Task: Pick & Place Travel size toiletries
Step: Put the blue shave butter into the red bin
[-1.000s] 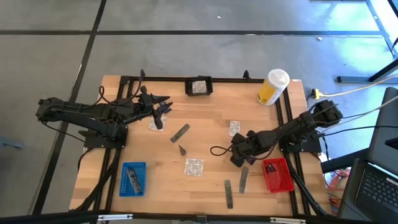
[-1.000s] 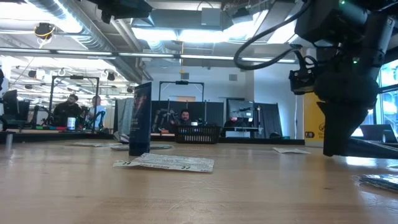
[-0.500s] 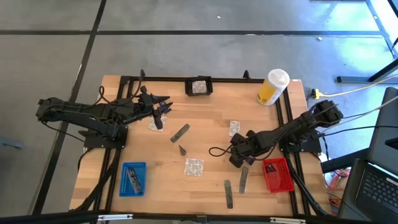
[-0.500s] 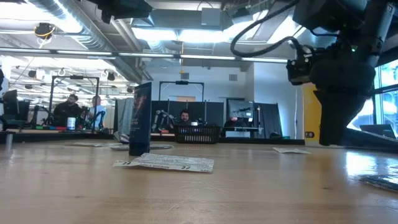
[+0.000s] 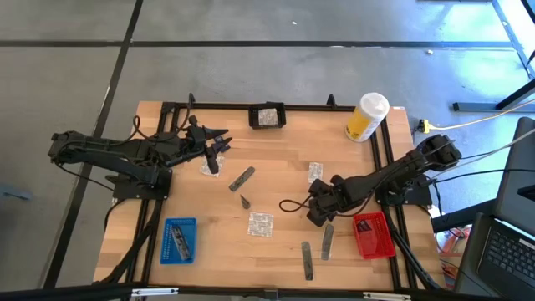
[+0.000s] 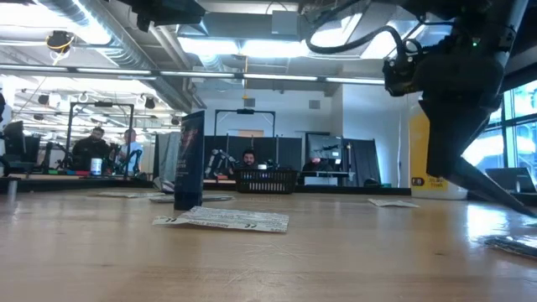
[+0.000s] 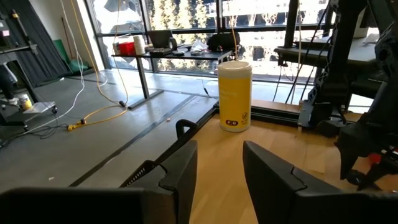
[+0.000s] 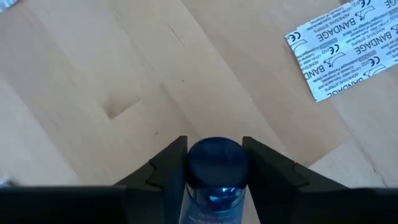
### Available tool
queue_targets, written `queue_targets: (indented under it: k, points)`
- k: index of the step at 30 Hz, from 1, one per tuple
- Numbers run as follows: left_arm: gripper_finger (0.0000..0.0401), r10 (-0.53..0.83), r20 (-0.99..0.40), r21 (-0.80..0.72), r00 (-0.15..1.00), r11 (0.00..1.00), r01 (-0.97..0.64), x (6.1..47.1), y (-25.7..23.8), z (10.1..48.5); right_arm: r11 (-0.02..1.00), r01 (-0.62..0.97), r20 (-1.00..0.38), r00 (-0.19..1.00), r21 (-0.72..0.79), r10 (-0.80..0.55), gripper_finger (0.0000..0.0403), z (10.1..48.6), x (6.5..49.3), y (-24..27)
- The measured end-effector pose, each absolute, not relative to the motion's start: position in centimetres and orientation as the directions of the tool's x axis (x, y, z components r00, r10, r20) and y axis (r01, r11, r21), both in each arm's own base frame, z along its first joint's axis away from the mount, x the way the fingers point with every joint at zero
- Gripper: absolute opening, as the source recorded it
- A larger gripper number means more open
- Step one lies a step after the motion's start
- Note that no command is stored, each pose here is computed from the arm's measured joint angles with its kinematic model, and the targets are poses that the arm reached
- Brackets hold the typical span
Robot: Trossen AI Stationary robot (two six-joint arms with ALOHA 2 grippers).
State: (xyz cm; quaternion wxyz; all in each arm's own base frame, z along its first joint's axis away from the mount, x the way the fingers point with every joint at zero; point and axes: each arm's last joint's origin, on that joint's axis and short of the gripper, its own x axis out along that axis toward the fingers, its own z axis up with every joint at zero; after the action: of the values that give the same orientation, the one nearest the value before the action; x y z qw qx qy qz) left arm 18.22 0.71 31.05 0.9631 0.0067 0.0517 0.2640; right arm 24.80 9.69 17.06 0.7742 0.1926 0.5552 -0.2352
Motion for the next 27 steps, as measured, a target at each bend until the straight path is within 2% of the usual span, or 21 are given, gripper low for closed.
queue_targets:
  k: [5, 11, 17, 23, 27]
  points:
    - [0.0123, 0.51, -0.096, 0.04, 0.855, 0.86, -0.508, 18.2, 0.7, 31.0, 0.809, 0.587, -0.947, 0.272, 0.024, -0.17, 0.0133, 17.8, 24.8, 10.1]
    - [0.0125, 0.509, -0.096, 0.04, 0.855, 0.861, -0.508, 18.2, 0.7, 31.0, 0.807, 0.591, -0.947, 0.269, 0.019, -0.174, 0.0151, 17.9, 24.7, 10.3]
    - [0.0123, 0.509, -0.096, 0.04, 0.855, 0.86, -0.508, 18.2, 0.7, 31.0, 0.798, 0.602, -0.947, 0.267, 0.019, -0.179, 0.0128, 17.9, 24.7, 10.3]
    - [0.0124, 0.509, -0.096, 0.04, 0.855, 0.86, -0.508, 18.2, 0.7, 31.0, 0.795, 0.606, -0.948, 0.266, 0.024, -0.175, 0.0147, 17.9, 24.3, 11.0]
    - [0.0123, 0.509, -0.096, 0.04, 0.855, 0.86, -0.508, 18.2, 0.7, 31.0, 0.784, 0.62, -0.946, 0.269, 0.029, -0.178, 0.0128, 17.9, 24.1, 11.4]
